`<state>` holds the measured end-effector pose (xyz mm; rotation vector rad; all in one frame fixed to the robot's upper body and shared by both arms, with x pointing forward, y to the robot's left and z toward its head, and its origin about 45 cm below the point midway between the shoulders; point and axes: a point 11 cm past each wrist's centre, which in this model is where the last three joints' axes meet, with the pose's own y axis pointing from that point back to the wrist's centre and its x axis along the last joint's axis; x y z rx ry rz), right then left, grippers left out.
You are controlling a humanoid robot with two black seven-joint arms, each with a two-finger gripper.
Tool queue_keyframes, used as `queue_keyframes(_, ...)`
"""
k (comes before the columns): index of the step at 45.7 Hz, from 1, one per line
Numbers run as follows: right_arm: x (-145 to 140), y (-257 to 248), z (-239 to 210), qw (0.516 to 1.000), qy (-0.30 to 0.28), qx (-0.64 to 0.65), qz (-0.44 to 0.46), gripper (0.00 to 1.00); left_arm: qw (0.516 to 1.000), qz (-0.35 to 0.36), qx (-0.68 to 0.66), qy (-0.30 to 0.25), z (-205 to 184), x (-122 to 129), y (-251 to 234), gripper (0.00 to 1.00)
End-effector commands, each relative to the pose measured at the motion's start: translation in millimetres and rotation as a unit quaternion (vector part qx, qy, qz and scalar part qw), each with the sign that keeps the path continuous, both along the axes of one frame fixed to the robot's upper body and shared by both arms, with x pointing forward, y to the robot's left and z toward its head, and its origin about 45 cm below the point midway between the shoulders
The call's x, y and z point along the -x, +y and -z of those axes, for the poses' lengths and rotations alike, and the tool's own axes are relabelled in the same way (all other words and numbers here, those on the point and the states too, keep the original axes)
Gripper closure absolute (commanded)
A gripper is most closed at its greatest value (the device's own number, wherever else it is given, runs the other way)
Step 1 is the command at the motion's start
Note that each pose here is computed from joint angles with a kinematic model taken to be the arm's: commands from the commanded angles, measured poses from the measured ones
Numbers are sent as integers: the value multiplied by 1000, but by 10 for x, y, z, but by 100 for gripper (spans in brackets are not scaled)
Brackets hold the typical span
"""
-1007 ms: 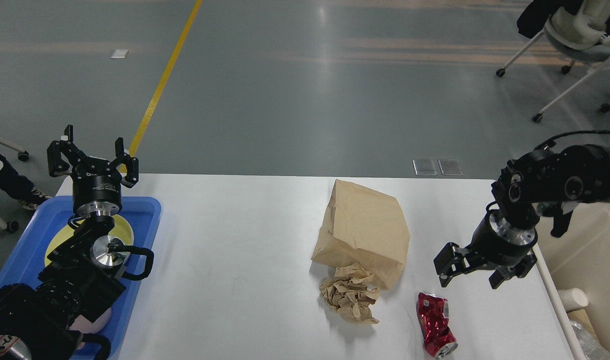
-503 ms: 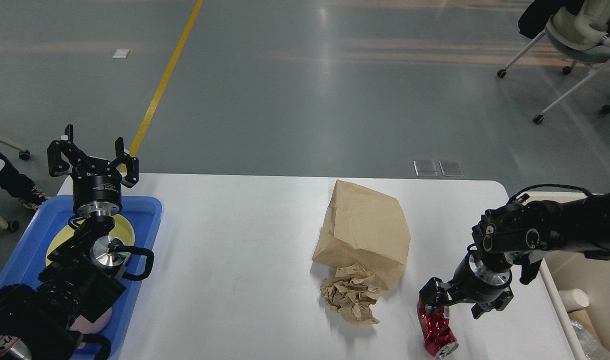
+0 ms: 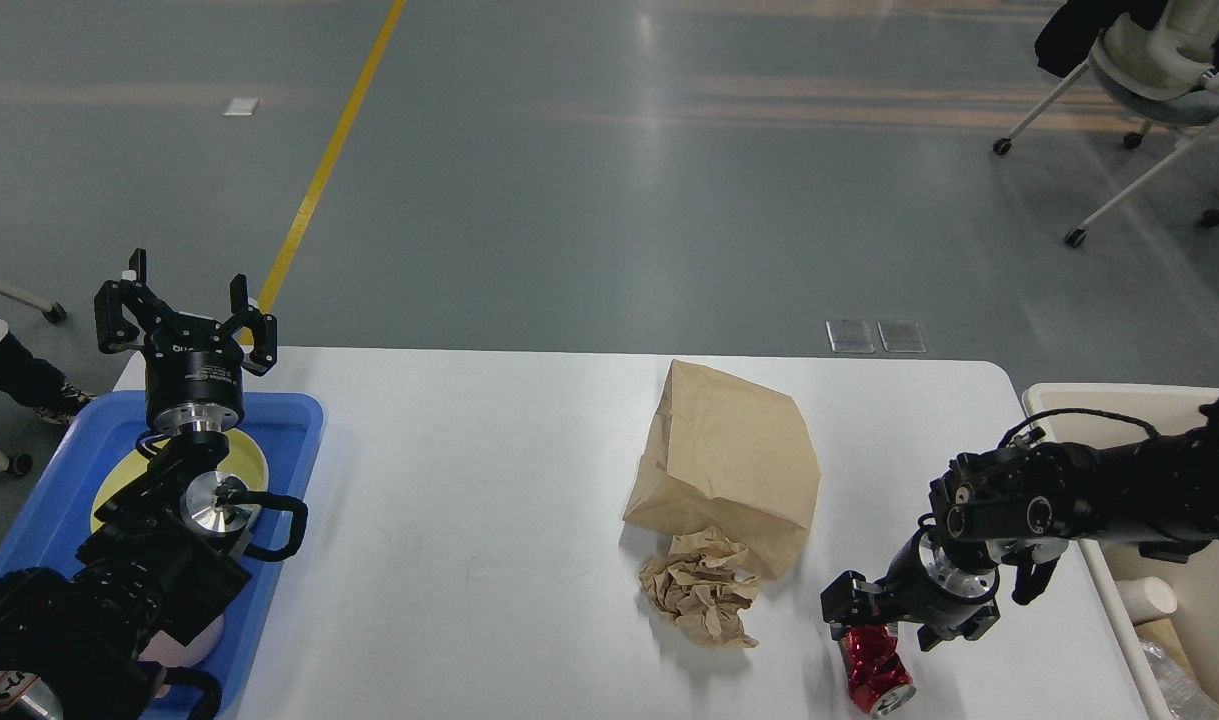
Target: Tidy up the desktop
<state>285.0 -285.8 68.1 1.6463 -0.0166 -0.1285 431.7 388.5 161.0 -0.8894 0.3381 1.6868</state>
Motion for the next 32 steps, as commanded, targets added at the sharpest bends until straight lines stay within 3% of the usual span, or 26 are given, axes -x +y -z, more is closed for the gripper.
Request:
queue_keyframes(1,37,13,26,1000,4,-3,1,41,1000,0,0,0,0,0,0,4)
queue_keyframes(5,46,12,23,1000,8,-2,-1,76,1000,0,0,0,0,0,0,4)
queue_keyframes(8,57,6,25,1000,10,-2,-1,97,1000,0,0,0,0,0,0,4)
queue_keyframes(9,59,2,26,1000,11,-1,-1,100,1000,0,0,0,0,0,0,4)
queue_keyframes(32,-57,-60,-64,1000,-9,3,5,100,1000,0,0,0,0,0,0,4)
